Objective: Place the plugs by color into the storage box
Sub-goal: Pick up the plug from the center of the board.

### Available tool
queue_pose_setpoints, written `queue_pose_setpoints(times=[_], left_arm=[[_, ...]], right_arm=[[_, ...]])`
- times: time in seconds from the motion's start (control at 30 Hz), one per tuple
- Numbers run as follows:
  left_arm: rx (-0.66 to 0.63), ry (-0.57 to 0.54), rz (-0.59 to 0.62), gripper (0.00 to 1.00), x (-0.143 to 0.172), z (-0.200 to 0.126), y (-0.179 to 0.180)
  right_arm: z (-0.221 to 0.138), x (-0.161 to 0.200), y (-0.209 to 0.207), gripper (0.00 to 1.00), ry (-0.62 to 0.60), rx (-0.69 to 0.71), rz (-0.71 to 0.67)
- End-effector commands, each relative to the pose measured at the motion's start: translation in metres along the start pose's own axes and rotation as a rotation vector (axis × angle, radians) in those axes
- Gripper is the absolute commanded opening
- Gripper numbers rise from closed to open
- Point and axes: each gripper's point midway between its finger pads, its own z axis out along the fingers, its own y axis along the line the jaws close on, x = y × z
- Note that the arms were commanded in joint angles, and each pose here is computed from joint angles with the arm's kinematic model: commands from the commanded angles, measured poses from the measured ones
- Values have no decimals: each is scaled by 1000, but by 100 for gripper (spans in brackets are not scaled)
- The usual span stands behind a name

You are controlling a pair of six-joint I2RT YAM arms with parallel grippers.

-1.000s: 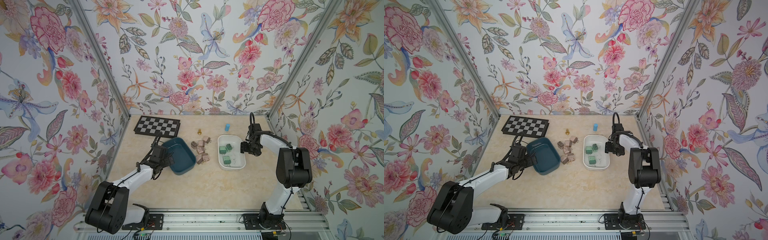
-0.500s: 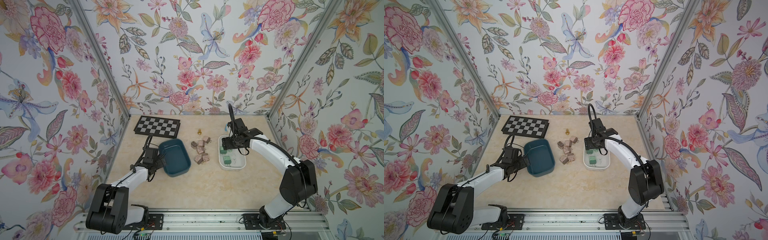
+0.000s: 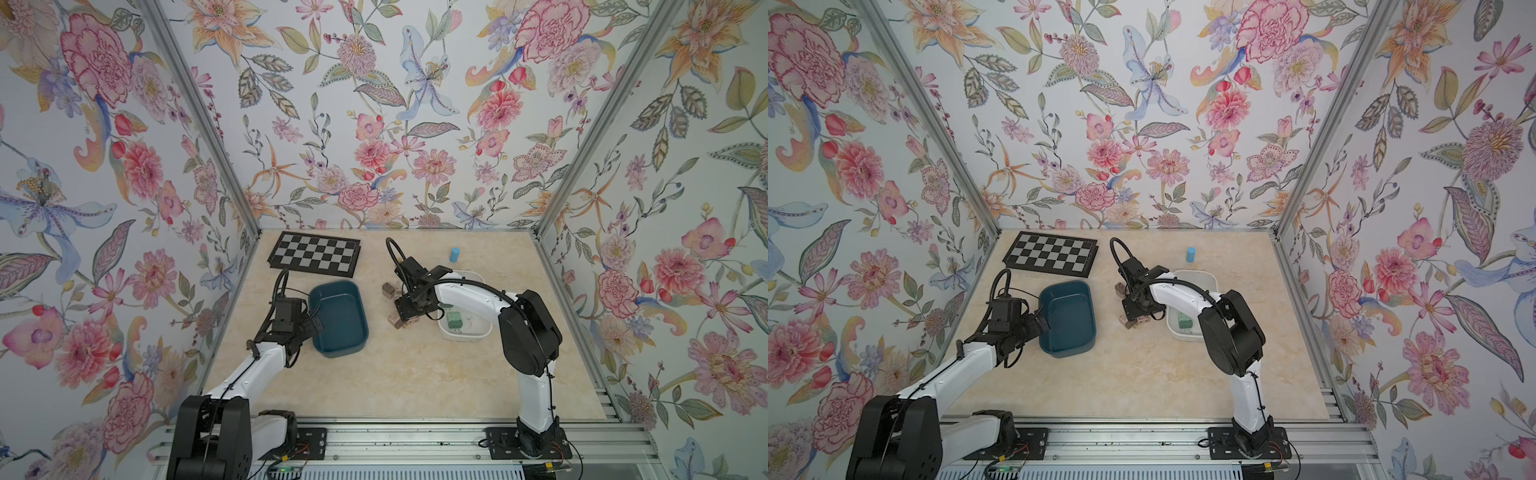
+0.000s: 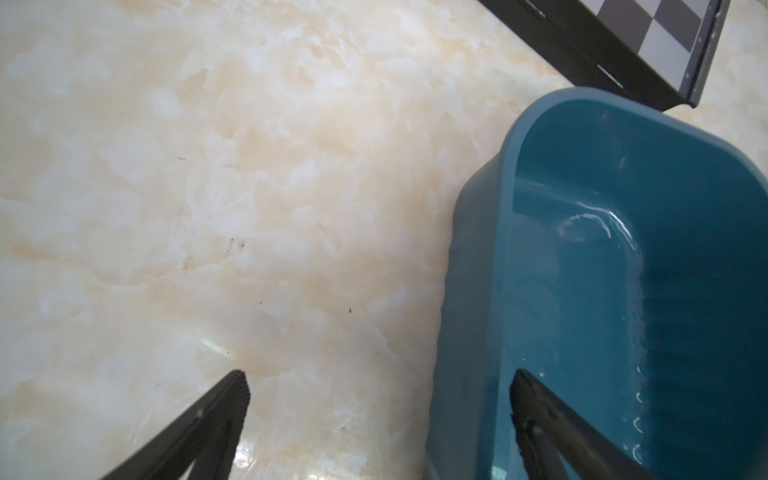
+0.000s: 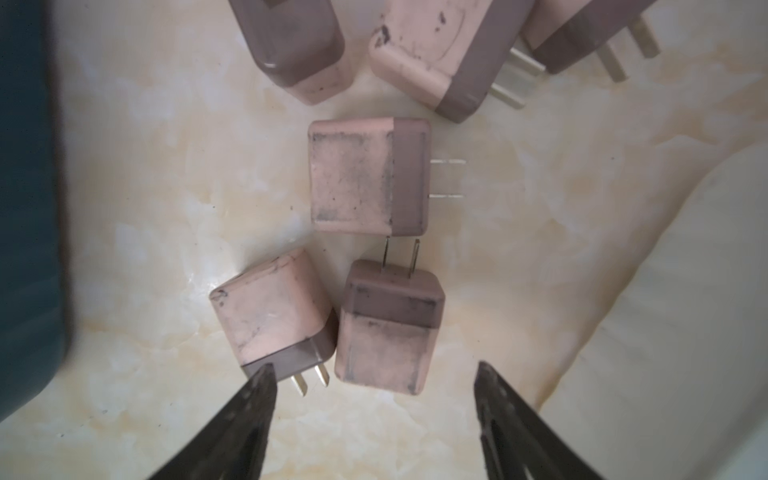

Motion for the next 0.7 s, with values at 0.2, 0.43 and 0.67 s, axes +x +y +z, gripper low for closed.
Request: queue_pose_setpoints(times=[0.2, 0.43, 0.67], left_arm=[[26, 20, 26, 100, 9, 4, -1], [42, 22, 40, 99, 5, 7, -9], [81, 35, 82, 99, 10, 11, -32]], right_arm=[[14, -6, -11, 61, 23, 8, 40], [32, 2, -11, 59, 62, -15, 44], [42, 6, -8, 45, 72, -34, 46]])
